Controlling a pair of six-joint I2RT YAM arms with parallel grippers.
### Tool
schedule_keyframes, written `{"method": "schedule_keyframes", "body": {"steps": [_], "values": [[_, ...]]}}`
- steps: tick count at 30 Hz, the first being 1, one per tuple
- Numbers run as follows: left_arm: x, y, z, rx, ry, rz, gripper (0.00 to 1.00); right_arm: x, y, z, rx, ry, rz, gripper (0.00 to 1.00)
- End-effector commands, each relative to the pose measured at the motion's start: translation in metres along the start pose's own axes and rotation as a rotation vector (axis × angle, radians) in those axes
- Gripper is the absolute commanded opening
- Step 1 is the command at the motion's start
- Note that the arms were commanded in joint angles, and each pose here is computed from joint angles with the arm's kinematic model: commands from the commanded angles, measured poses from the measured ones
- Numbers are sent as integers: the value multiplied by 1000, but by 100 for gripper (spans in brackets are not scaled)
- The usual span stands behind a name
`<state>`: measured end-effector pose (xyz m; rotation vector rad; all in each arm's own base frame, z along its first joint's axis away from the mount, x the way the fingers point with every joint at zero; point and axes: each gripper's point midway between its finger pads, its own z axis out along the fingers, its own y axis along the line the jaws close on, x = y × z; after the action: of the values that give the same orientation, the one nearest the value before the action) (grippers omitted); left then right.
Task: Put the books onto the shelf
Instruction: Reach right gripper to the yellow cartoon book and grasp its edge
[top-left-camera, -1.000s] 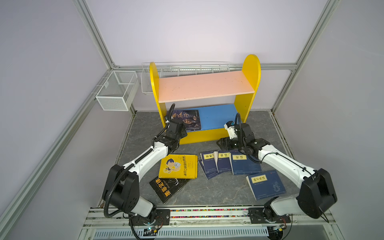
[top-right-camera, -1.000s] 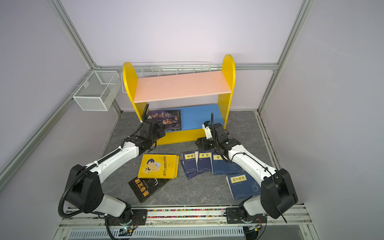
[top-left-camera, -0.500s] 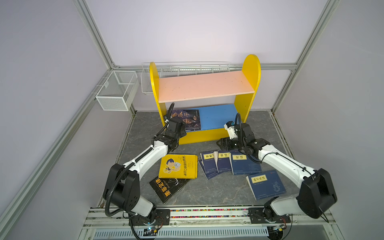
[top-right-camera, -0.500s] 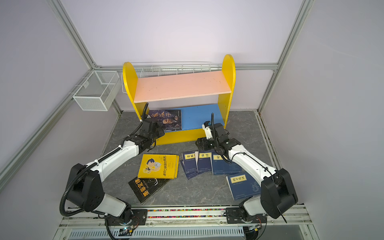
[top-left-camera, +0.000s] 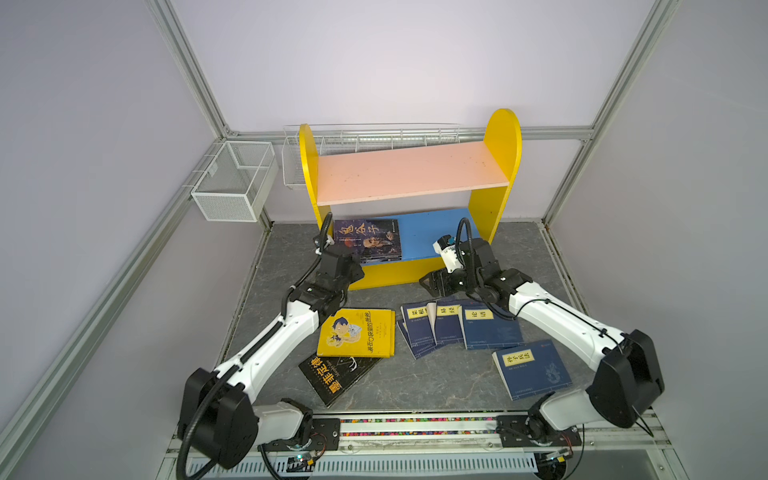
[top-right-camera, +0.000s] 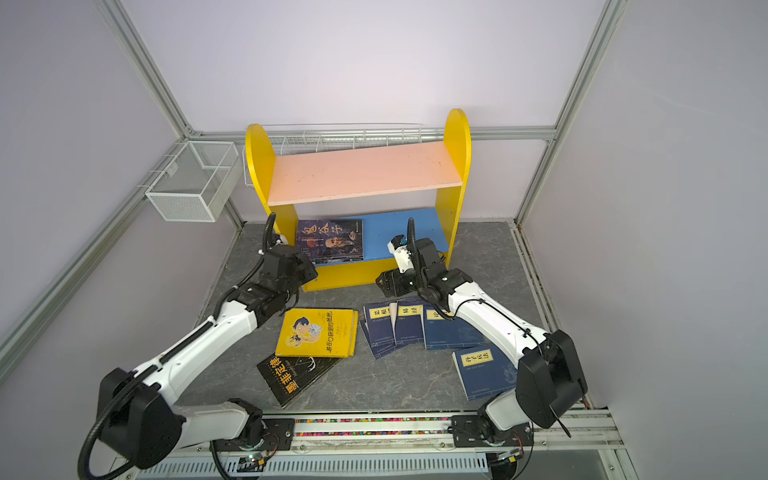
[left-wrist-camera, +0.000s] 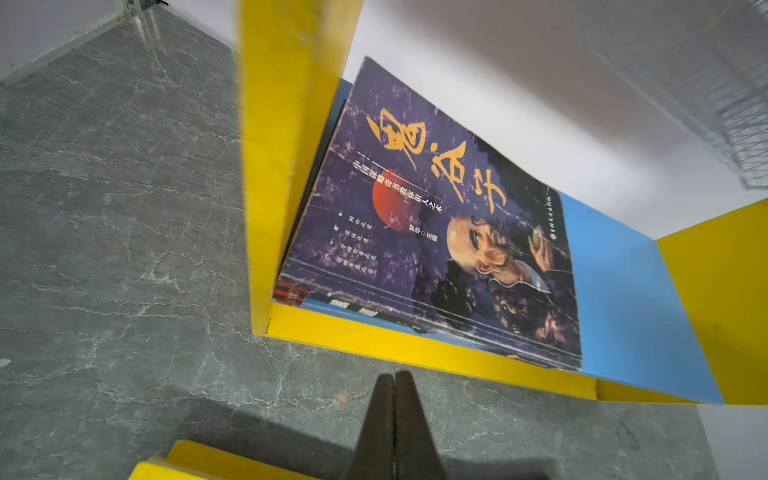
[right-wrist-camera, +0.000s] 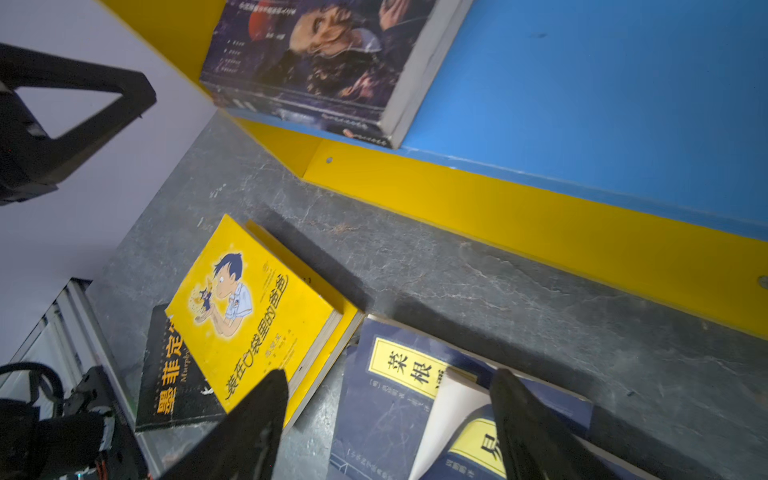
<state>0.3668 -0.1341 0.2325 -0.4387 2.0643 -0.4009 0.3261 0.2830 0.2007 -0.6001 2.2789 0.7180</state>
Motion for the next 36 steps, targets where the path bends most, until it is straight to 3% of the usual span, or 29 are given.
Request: {"method": "schedule_keyframes", "body": {"steps": [1,9,15,23,36], "values": [[26,35,-17,-71,47,-15,0,38,36,6,-111,103,-82,80],[109,126,-37,-246,166,-99,0,126,93,52,-297,384,-154,79],[138,170,-35,-319,215,-175,28,146,92,84,-313,517,-125,78],[144,180,-28,-324,240,-161,34,146,96,103,-334,531,-88,77],[158,178,-16,-297,295,-140,33,151,98,115,-355,563,-58,77]]}}
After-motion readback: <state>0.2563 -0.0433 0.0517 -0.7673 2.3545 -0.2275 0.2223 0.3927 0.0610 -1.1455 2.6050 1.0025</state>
